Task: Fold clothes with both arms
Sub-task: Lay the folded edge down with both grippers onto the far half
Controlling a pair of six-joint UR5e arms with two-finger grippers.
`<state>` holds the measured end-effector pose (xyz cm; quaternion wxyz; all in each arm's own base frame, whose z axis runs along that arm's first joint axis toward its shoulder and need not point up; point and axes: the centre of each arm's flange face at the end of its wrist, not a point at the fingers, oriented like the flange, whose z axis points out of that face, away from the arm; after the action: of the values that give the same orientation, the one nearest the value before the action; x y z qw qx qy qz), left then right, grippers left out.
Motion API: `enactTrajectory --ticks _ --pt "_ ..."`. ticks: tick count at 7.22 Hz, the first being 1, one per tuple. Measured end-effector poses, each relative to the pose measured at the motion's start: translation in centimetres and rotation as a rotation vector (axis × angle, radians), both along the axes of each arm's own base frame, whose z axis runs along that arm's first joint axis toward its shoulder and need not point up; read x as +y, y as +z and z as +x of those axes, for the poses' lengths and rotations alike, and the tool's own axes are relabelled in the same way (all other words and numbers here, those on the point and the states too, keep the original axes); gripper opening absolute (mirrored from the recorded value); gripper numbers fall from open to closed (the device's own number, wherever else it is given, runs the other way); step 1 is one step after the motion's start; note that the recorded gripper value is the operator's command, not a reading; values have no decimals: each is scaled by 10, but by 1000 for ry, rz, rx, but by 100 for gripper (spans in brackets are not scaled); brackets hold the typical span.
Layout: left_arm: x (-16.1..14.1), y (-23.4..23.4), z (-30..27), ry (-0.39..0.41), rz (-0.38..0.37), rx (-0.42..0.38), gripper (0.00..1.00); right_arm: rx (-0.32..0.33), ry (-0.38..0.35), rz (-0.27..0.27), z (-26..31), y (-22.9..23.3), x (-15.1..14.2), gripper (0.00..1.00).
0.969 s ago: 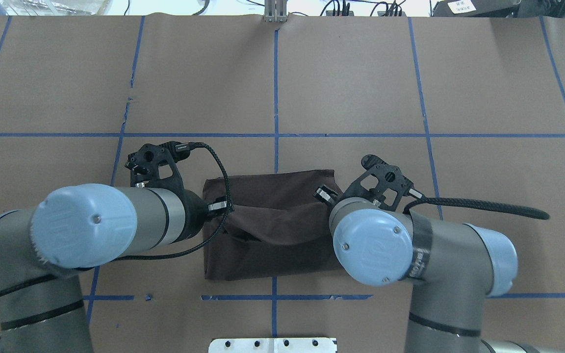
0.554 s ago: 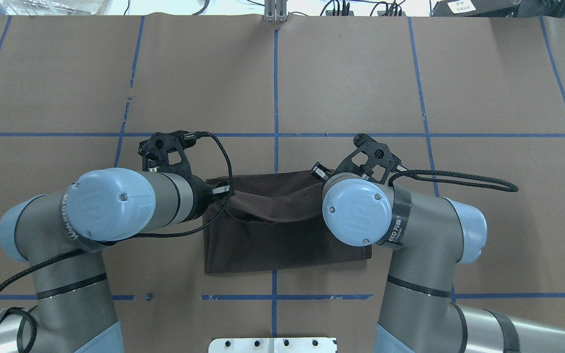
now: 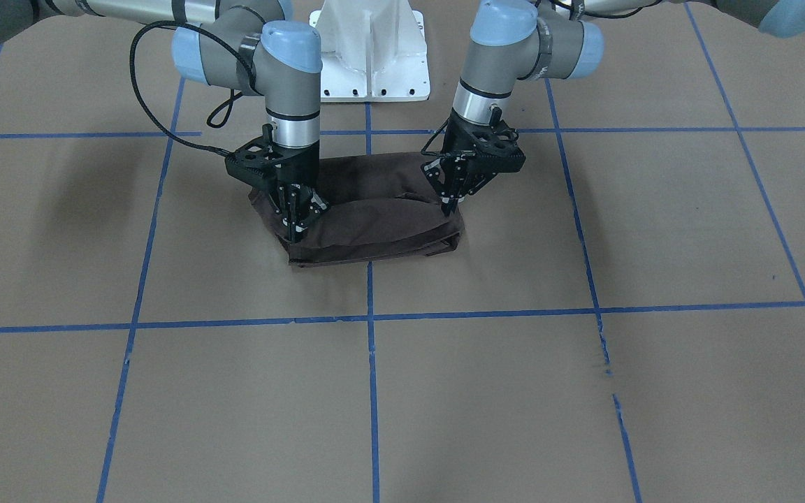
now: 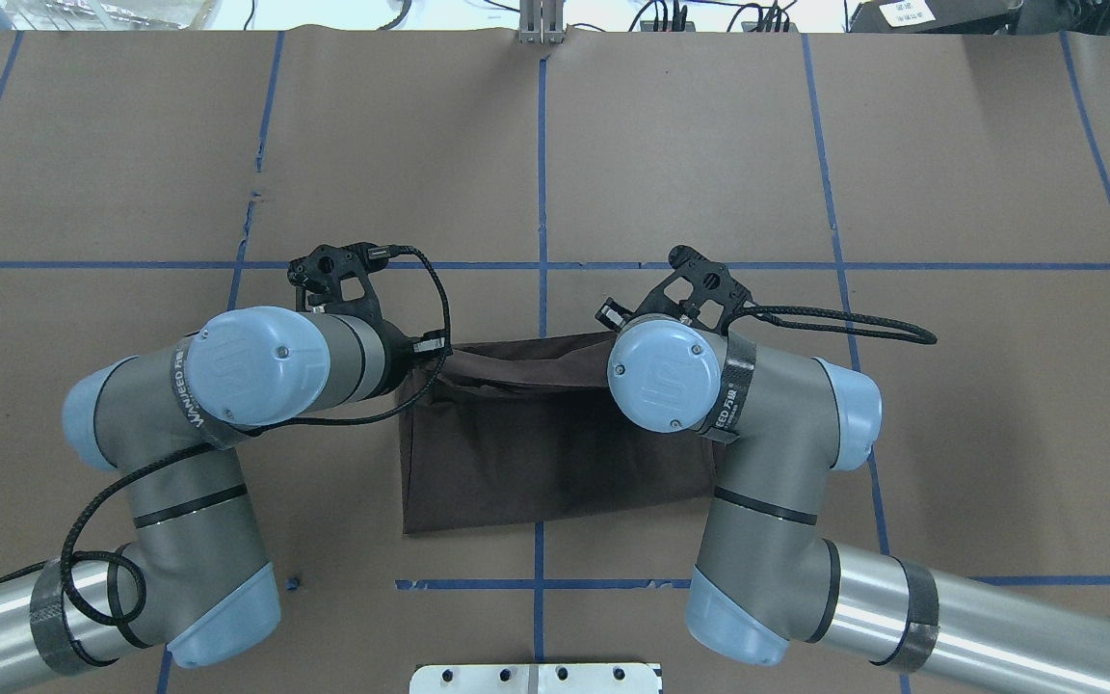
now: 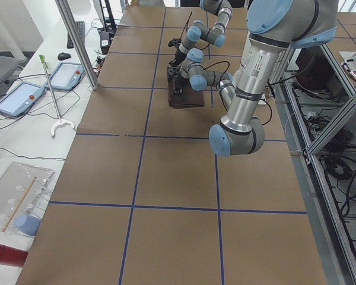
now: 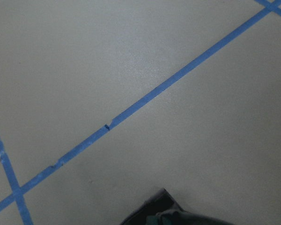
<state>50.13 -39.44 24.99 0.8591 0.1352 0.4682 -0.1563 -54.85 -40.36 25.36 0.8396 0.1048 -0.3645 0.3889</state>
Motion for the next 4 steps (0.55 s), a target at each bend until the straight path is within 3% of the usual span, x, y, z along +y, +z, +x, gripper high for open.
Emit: enactTrajectory --ticks 4 --pt "-8 5 0 1 18 -9 0 -1 -16 -13 8 1 -11 0"
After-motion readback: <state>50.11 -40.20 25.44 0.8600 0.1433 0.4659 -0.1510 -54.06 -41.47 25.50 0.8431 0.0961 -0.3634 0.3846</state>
